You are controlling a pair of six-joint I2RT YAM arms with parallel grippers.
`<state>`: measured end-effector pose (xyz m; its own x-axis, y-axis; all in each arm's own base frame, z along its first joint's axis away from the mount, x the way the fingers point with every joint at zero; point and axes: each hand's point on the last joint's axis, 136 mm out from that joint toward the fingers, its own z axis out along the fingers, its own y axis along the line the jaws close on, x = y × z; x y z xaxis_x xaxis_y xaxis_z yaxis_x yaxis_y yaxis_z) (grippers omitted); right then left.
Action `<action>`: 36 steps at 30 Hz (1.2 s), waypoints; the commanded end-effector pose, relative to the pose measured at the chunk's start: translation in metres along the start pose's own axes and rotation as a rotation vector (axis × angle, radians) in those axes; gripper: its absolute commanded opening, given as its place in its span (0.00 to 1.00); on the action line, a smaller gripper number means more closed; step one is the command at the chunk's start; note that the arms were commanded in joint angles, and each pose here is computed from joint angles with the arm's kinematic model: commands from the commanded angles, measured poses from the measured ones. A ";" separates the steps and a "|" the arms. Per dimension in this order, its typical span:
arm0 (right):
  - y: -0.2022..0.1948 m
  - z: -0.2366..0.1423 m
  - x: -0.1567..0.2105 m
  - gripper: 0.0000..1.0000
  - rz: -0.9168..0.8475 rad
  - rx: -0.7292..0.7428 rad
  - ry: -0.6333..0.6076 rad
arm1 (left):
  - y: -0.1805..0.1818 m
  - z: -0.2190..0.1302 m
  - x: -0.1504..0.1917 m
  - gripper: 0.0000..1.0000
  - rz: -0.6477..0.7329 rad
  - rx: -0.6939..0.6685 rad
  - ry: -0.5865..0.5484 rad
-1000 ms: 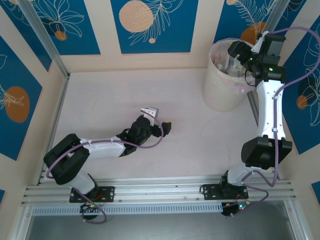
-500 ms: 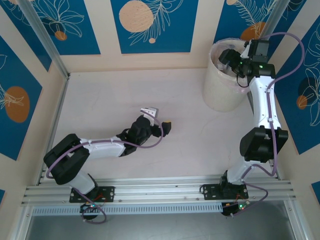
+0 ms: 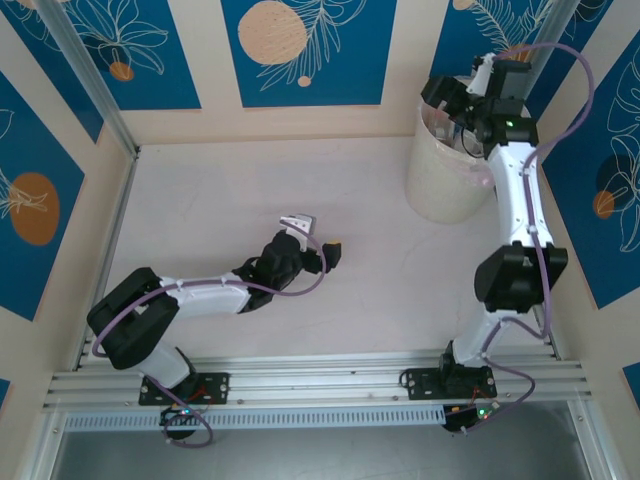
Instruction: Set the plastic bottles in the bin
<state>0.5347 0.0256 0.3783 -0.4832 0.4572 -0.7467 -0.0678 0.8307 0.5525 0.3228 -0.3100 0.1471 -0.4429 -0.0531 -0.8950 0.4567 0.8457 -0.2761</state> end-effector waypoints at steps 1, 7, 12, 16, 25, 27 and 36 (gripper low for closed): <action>-0.028 0.017 -0.005 0.83 0.021 0.132 -0.024 | 0.010 -0.005 -0.007 1.00 -0.013 -0.033 -0.028; -0.074 0.031 -0.005 0.84 0.060 0.340 -0.045 | 0.012 -0.005 -0.006 1.00 -0.011 -0.037 -0.023; -0.105 0.028 -0.002 0.85 0.114 0.444 -0.033 | 0.013 -0.004 -0.004 1.00 -0.014 -0.039 -0.020; -0.098 0.028 -0.006 0.84 0.119 0.394 -0.026 | 0.014 -0.003 -0.003 1.00 -0.016 -0.040 -0.016; -0.026 -0.020 -0.033 0.85 0.031 0.182 -0.079 | 0.025 -0.021 -0.024 1.00 -0.010 -0.083 -0.082; -0.009 -0.040 -0.033 0.85 0.001 0.133 -0.100 | 0.036 -0.033 -0.034 1.00 0.004 -0.126 -0.113; 0.014 -0.124 0.011 0.88 -0.094 0.053 -0.232 | 0.136 -0.098 -0.072 1.00 0.004 -0.486 -0.197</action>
<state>0.4374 -0.0046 0.4184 -0.3218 0.4694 -0.8223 0.0204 0.8717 0.4896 0.3423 -0.1878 0.2163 -0.2686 -0.1623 -0.9495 0.1845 0.9588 -0.2161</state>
